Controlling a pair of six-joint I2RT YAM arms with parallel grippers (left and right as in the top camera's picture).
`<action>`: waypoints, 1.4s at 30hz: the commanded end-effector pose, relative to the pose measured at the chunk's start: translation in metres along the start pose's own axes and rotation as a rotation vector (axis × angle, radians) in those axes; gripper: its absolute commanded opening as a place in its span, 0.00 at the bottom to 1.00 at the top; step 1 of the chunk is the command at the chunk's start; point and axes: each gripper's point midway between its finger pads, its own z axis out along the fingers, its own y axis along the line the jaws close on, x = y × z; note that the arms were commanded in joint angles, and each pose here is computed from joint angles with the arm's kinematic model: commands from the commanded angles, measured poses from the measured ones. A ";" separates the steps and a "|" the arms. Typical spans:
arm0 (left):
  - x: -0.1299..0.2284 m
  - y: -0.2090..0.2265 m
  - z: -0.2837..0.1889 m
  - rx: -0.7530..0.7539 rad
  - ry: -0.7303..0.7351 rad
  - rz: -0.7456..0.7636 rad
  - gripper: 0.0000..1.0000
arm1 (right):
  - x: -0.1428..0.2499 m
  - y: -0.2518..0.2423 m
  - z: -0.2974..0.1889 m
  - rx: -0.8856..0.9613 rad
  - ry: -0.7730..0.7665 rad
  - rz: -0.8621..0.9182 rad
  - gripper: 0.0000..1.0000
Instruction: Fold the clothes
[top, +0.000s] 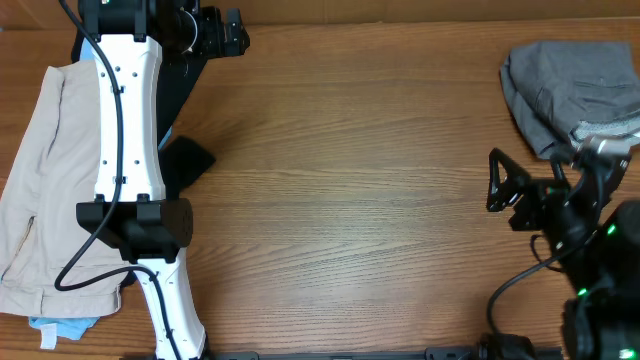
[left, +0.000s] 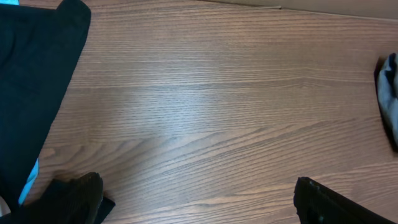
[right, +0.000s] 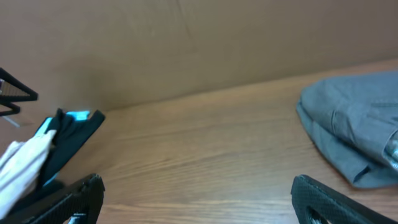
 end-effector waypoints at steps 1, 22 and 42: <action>0.002 0.000 0.005 -0.004 0.012 0.021 1.00 | 0.029 -0.008 0.005 0.009 -0.024 -0.015 1.00; 0.002 0.000 0.005 -0.004 0.012 0.021 1.00 | 0.134 -0.028 0.034 -0.039 -0.212 -0.072 1.00; 0.002 0.000 0.005 -0.004 0.012 0.021 1.00 | 0.124 -0.034 0.029 -0.033 -0.427 -0.086 1.00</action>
